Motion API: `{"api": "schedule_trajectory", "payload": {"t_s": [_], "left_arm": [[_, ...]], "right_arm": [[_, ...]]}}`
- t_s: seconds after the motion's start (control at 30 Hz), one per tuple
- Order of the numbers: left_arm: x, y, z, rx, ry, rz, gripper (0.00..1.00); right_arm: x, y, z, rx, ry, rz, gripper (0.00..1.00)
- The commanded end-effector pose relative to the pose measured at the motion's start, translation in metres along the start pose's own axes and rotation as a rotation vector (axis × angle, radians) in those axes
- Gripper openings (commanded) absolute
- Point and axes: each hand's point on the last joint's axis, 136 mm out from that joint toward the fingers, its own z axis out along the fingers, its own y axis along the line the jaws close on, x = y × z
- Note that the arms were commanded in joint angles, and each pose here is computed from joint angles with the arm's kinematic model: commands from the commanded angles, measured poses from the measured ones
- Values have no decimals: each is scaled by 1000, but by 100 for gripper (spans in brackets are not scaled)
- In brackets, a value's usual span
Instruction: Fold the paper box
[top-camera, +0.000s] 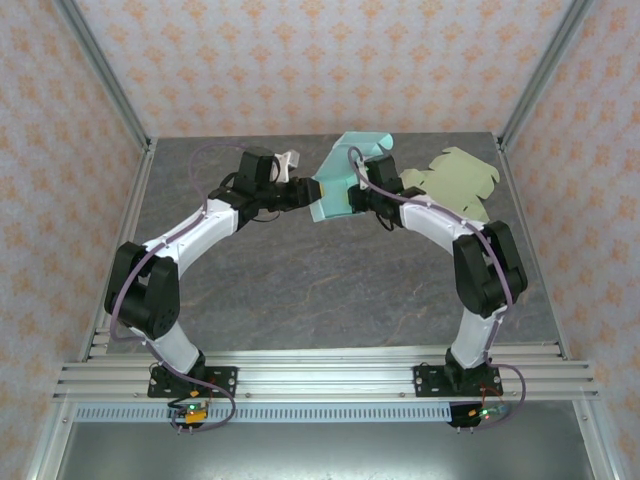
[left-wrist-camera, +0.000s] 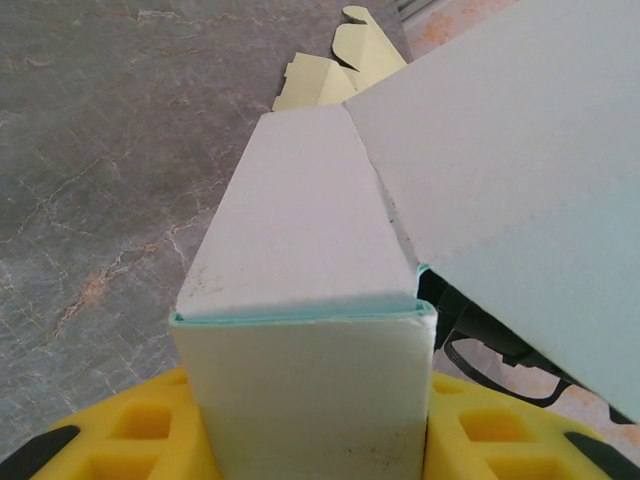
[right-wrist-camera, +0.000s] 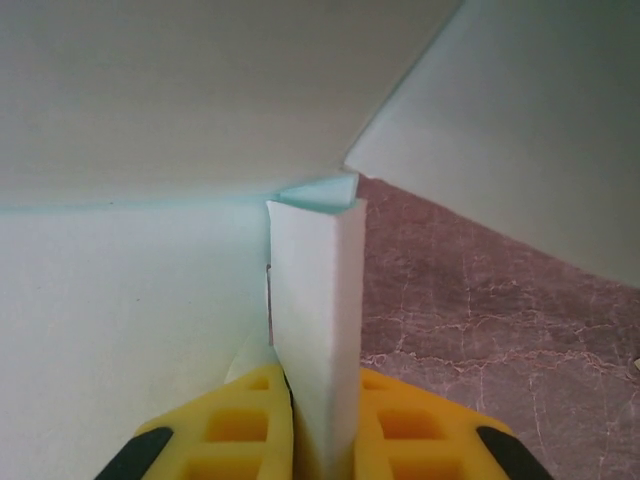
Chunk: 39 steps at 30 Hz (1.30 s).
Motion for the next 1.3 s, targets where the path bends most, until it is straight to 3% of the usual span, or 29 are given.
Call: {"api": "schedule_trajectory", "payload": {"t_s": [0.0, 0.2, 0.37, 0.57, 0.7, 0.77, 0.87, 0.97, 1.27], "left_arm": [[-7, -53, -15, 140, -28, 89, 29], [-12, -42, -12, 92, -47, 56, 29], [-14, -37, -14, 73, -46, 82, 29], [-16, -35, -19, 65, -43, 112, 29], [-26, -33, -24, 93, -90, 31, 29], [-33, -24, -23, 98, -102, -107, 27], [-41, -35, -18, 192, -104, -253, 28], [-50, -43, -20, 243, -131, -318, 28], [-62, -58, -23, 335, -144, -400, 29]], "right_arm": [[-3, -33, -1, 149, -88, 28, 20], [-21, -13, -28, -10, -247, 66, 32], [-32, -16, -60, -196, -319, 199, 42], [-32, 6, -104, -547, -345, 243, 54], [-39, -32, -115, -509, -437, 513, 64], [-37, -42, -111, -502, -369, 715, 65], [-49, -29, -104, -637, -282, 950, 67], [-55, -53, -105, -694, -415, 1244, 72], [-95, -34, -117, -931, -457, 1388, 77]]}}
